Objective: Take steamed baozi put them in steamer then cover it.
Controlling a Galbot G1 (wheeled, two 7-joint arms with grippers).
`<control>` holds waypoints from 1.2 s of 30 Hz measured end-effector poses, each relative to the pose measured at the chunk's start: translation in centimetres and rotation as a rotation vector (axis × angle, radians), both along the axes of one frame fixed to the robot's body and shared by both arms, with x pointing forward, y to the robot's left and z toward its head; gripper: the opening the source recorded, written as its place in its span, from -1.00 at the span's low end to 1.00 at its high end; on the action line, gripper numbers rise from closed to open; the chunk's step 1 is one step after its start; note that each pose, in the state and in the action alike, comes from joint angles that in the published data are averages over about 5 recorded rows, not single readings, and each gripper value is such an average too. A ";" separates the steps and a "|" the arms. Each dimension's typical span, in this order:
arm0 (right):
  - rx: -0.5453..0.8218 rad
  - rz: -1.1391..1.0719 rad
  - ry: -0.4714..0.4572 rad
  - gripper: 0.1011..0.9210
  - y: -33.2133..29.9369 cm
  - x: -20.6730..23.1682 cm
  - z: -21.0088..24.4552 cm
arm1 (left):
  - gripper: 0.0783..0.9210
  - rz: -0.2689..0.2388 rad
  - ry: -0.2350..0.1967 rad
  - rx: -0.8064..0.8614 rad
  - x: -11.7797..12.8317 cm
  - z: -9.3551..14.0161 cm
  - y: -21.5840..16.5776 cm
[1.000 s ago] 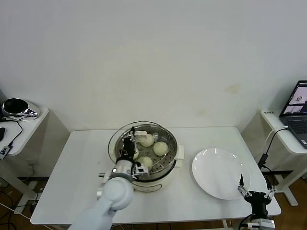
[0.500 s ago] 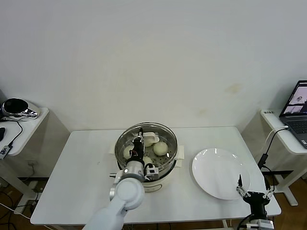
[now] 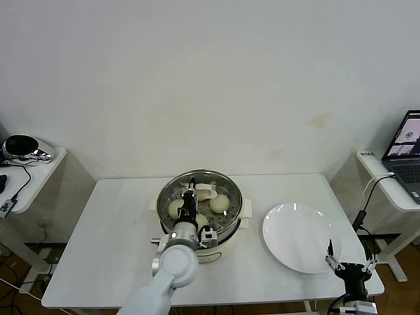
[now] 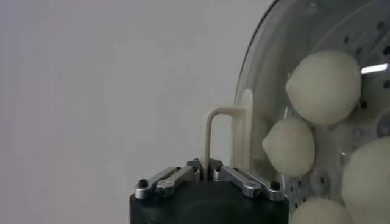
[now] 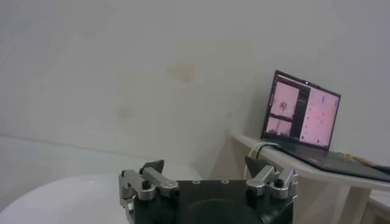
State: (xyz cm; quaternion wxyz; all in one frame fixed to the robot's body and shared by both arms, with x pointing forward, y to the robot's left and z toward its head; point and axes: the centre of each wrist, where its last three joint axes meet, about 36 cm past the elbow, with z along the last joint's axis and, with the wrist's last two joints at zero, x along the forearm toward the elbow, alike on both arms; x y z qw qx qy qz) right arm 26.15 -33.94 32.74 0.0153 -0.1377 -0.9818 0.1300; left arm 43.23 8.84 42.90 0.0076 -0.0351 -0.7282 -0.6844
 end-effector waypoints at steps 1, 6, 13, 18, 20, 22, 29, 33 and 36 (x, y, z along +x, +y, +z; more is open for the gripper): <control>0.000 0.000 0.000 0.76 0.0 0.0 0.0 | -0.83 0.000 0.001 0.000 0.0 -0.1 0.0; 0.000 0.003 0.000 0.76 0.1 0.0 0.0 | -0.83 0.000 0.005 -0.002 -0.1 -0.2 -0.1; -0.001 0.005 0.001 0.76 0.1 0.0 0.0 | -0.74 -0.001 0.009 -0.015 -0.4 -0.3 -0.3; -0.001 0.007 0.002 0.76 0.2 0.0 -0.1 | -0.40 -0.008 0.012 -0.020 -0.9 -0.3 -0.1; 0.000 0.007 0.003 0.76 0.2 0.0 -0.1 | -0.28 -0.012 0.008 -0.025 -1.2 -0.2 0.1; -0.001 0.007 0.005 0.76 0.2 0.0 -0.2 | -0.14 -0.015 0.004 -0.032 -1.7 -0.1 0.4; -0.003 0.009 0.008 0.76 0.2 -0.1 -0.2 | 0.34 -0.045 -0.028 -0.091 -4.9 1.3 1.8; -0.004 0.020 0.009 0.76 0.3 0.0 -0.3 | 0.61 -0.071 -0.050 -0.176 -7.7 2.2 3.5; -0.003 0.033 0.012 0.76 0.6 0.0 -0.3 | 0.74 -0.084 -0.056 -0.280 -9.7 2.4 5.3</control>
